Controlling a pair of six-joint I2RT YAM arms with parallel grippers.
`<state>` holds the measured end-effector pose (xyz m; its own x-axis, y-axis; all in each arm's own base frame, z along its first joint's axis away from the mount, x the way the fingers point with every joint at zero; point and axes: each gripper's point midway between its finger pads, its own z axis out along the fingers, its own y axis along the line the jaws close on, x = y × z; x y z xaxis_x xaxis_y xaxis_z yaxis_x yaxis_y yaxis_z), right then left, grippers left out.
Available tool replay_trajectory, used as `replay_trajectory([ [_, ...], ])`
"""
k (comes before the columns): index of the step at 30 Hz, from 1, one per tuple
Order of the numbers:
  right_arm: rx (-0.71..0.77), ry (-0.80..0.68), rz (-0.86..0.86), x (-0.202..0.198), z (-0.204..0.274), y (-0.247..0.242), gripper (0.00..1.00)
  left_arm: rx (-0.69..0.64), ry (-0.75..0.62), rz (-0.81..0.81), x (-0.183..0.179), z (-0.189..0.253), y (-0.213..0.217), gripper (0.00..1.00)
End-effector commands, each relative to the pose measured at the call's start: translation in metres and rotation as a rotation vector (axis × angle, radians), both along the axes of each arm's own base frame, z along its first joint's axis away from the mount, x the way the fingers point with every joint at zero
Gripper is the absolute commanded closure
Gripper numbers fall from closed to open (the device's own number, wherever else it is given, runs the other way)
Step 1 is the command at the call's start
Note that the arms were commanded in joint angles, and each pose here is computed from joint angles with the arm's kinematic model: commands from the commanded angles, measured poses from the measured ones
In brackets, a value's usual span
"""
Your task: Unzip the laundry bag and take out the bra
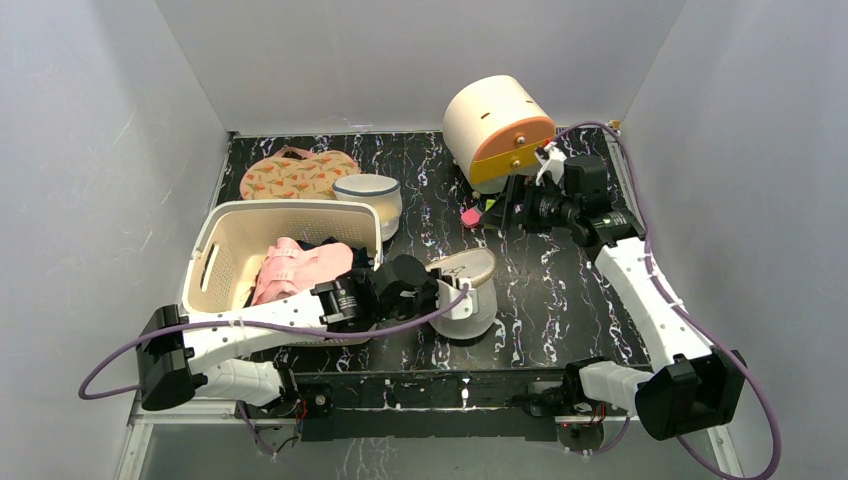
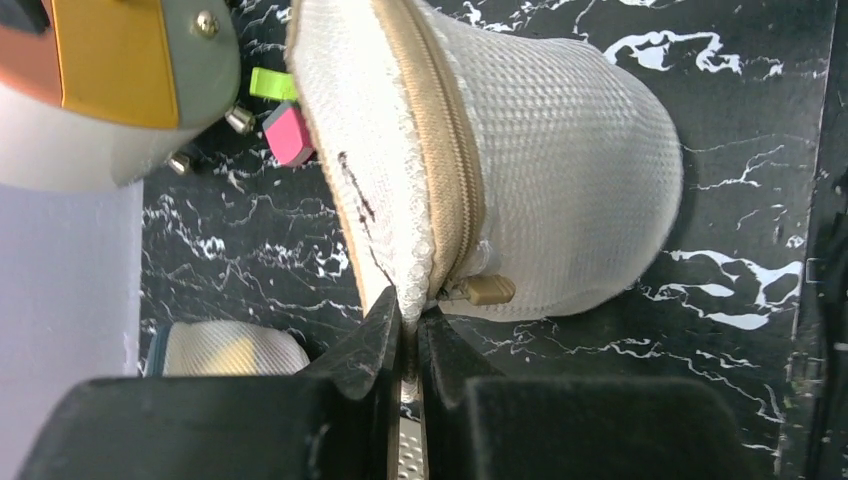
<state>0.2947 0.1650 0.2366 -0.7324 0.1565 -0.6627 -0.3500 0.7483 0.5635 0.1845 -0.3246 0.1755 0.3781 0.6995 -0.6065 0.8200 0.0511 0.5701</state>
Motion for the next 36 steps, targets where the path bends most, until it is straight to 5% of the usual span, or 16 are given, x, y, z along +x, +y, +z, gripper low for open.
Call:
replay_trajectory([
  [1,-0.064,-0.197,-0.124,0.02,0.049,-0.022,0.09,-0.141,0.063,0.165,0.006,0.04,0.004,1.0],
  [9,-0.055,-0.683,-0.296,0.004,0.099,-0.057,0.08,-0.319,0.326,0.413,0.041,0.061,0.001,1.0],
  [14,-0.03,-0.922,-0.155,-0.023,0.106,-0.041,0.14,-0.341,0.573,0.565,0.057,0.052,-0.004,1.0],
  [20,0.033,-1.005,0.124,-0.039,0.09,0.001,0.22,-0.269,0.776,0.714,0.058,0.035,-0.009,1.0],
  [30,-0.119,-1.197,0.527,-0.068,0.021,0.071,0.6,-0.257,0.955,0.723,0.041,0.034,-0.023,1.0],
  [36,-0.197,-1.212,0.532,-0.065,-0.004,0.084,0.59,-0.261,0.974,0.726,0.039,0.031,-0.022,1.0],
])
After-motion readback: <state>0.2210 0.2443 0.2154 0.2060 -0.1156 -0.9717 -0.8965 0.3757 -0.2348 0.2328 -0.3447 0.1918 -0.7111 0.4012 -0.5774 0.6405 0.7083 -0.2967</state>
